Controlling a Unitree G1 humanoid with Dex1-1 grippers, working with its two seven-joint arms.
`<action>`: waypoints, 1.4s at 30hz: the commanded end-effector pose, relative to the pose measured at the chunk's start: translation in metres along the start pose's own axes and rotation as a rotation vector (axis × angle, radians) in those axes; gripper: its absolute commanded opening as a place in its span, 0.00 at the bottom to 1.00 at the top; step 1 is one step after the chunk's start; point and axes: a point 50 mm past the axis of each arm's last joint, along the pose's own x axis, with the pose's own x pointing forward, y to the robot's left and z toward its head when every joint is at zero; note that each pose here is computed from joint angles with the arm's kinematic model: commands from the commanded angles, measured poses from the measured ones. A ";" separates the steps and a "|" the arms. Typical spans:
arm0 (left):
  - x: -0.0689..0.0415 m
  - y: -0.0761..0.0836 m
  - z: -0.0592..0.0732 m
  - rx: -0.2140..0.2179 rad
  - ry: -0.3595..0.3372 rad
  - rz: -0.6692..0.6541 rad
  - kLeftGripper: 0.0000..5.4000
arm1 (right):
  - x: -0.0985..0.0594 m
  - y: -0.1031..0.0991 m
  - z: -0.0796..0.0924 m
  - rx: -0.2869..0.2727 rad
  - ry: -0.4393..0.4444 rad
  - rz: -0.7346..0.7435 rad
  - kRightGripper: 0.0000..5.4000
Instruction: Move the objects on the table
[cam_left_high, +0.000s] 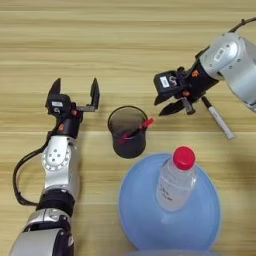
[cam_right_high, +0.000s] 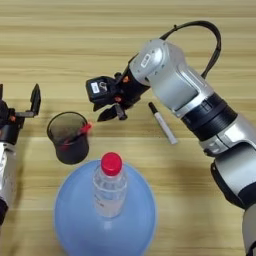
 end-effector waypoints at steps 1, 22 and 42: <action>0.003 -0.003 0.002 0.006 -0.010 -0.012 1.00 | -0.006 -0.005 0.005 -0.029 0.005 -0.028 0.38; 0.002 -0.002 0.002 0.006 -0.009 -0.013 1.00 | -0.051 0.017 -0.025 0.142 -0.272 -0.315 0.78; 0.003 0.005 0.002 0.010 -0.003 -0.011 1.00 | -0.071 0.069 -0.069 0.440 -0.501 -0.948 0.99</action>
